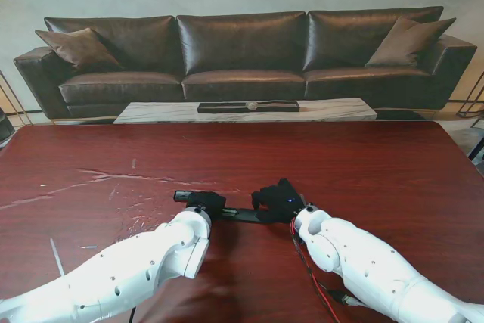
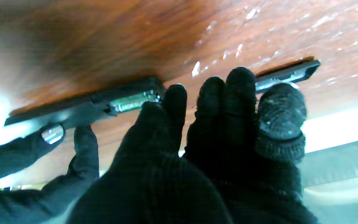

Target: Install the batteries into the remote control and close the cover

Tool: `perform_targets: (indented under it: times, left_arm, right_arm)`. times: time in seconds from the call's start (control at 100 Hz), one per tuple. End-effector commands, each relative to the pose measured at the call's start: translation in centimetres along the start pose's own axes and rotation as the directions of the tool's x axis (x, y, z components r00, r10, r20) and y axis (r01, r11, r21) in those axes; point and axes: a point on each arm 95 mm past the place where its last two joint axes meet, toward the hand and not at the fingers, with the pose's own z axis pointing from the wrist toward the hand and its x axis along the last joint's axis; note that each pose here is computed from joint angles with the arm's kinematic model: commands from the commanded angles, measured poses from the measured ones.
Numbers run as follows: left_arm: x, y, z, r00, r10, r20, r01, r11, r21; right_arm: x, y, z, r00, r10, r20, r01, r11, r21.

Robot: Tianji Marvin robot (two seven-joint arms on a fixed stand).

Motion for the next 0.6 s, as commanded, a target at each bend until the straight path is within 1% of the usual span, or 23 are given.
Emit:
perform_targets:
  times: [0.0, 0.14, 0.37, 0.51, 0.59]
  left_arm:
    - [-0.1, -0.3, -0.4, 1.000, 0.002, -0.008, -0.002, 1.000, 0.020]
    - [-0.8, -0.8, -0.7, 1.000, 0.000, 0.007, -0.001, 0.998, 0.064]
    - [-1.8, -0.9, -0.6, 0.999, 0.000, 0.040, -0.003, 0.996, 0.091]
    - [-2.8, -0.9, -0.4, 0.998, 0.015, 0.061, -0.022, 0.993, 0.118]
    - [-3.5, -1.0, -0.4, 0.997, 0.045, 0.065, -0.053, 0.990, 0.128]
  right_arm:
    - [0.3, -2.4, -1.0, 1.000, 0.000, -0.003, 0.000, 0.998, 0.066]
    - [0.3, -2.4, -1.0, 1.000, 0.000, -0.003, 0.000, 0.998, 0.066]
    - [0.3, -2.4, -1.0, 1.000, 0.001, -0.005, 0.000, 0.998, 0.066]
    - [0.3, -2.5, -1.0, 1.000, 0.001, -0.004, -0.001, 0.998, 0.068]
    - [0.3, -2.5, -1.0, 1.000, 0.003, -0.004, -0.003, 0.998, 0.069]
